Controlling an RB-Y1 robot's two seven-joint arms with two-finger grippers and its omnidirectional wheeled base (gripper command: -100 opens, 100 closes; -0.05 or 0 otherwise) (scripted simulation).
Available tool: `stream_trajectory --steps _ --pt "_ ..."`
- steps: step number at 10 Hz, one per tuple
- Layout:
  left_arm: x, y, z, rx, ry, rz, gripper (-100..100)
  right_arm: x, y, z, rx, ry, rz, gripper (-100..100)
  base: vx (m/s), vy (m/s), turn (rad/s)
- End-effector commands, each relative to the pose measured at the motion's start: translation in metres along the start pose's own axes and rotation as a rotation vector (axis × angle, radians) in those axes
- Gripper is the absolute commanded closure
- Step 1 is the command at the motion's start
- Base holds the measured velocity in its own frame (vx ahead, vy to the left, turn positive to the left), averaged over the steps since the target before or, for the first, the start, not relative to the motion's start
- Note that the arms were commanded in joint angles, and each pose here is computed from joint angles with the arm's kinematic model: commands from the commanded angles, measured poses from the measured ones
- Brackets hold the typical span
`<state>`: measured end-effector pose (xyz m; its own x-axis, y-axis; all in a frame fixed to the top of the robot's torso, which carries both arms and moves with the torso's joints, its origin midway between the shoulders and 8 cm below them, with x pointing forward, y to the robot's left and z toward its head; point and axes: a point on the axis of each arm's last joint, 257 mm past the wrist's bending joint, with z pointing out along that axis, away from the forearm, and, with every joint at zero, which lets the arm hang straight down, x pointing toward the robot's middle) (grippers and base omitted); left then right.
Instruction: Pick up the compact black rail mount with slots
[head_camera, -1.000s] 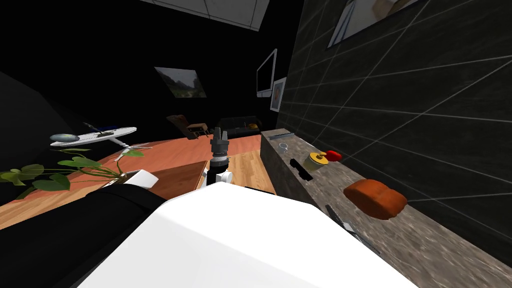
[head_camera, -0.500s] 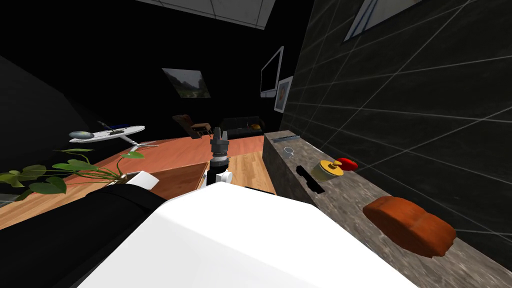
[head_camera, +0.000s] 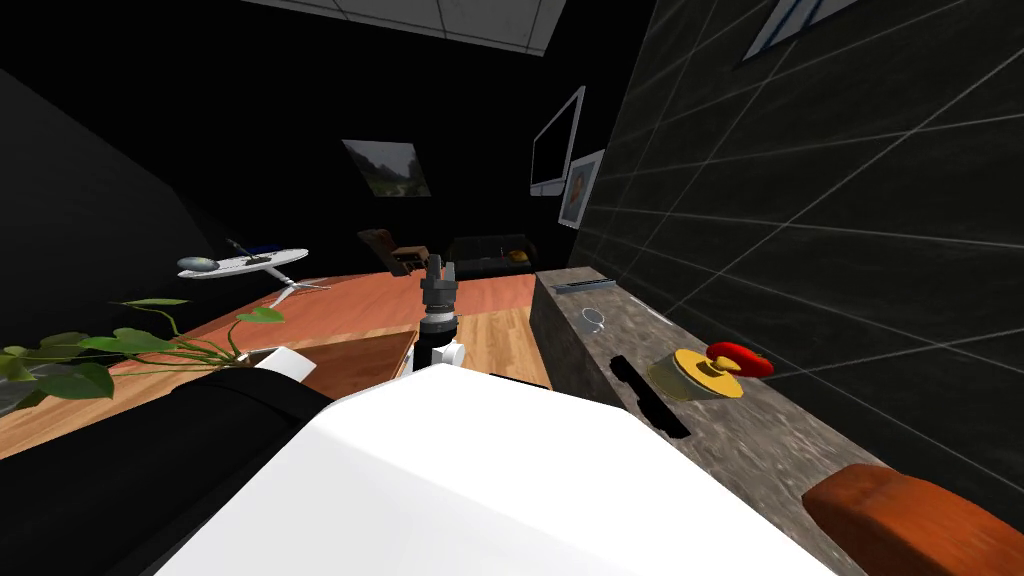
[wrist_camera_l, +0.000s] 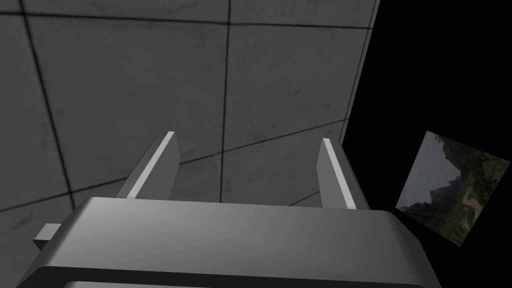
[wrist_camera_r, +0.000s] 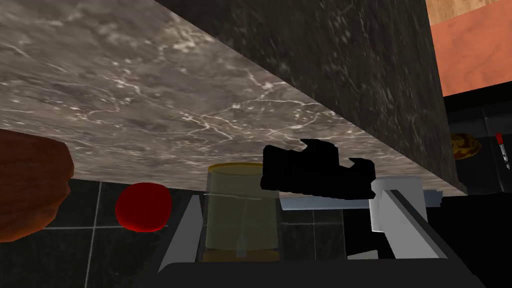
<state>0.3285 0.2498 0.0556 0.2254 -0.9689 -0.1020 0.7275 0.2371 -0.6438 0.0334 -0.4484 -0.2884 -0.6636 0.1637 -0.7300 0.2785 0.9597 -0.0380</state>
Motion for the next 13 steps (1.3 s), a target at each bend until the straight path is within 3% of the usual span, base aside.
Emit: stream_trajectory --steps 1,8,12,13 --pt "0.0 0.0 0.0 0.0 0.0 0.0 0 0.017 -0.013 -0.01 0.014 0.071 -0.099 -100 0.25 0.053 0.163" --pt "0.0 0.0 0.0 0.0 0.0 0.0 0 0.071 -0.048 -0.053 -0.027 0.322 -0.459 -100 0.237 0.035 0.125" --pt "0.0 0.0 0.0 0.0 0.0 0.0 0 0.087 -0.058 -0.069 -0.066 0.408 -0.581 -100 0.132 -0.016 0.08" --pt "0.0 0.0 0.0 0.0 0.0 0.0 0 0.085 -0.057 -0.066 -0.059 0.395 -0.56 -100 0.056 -0.012 0.016"
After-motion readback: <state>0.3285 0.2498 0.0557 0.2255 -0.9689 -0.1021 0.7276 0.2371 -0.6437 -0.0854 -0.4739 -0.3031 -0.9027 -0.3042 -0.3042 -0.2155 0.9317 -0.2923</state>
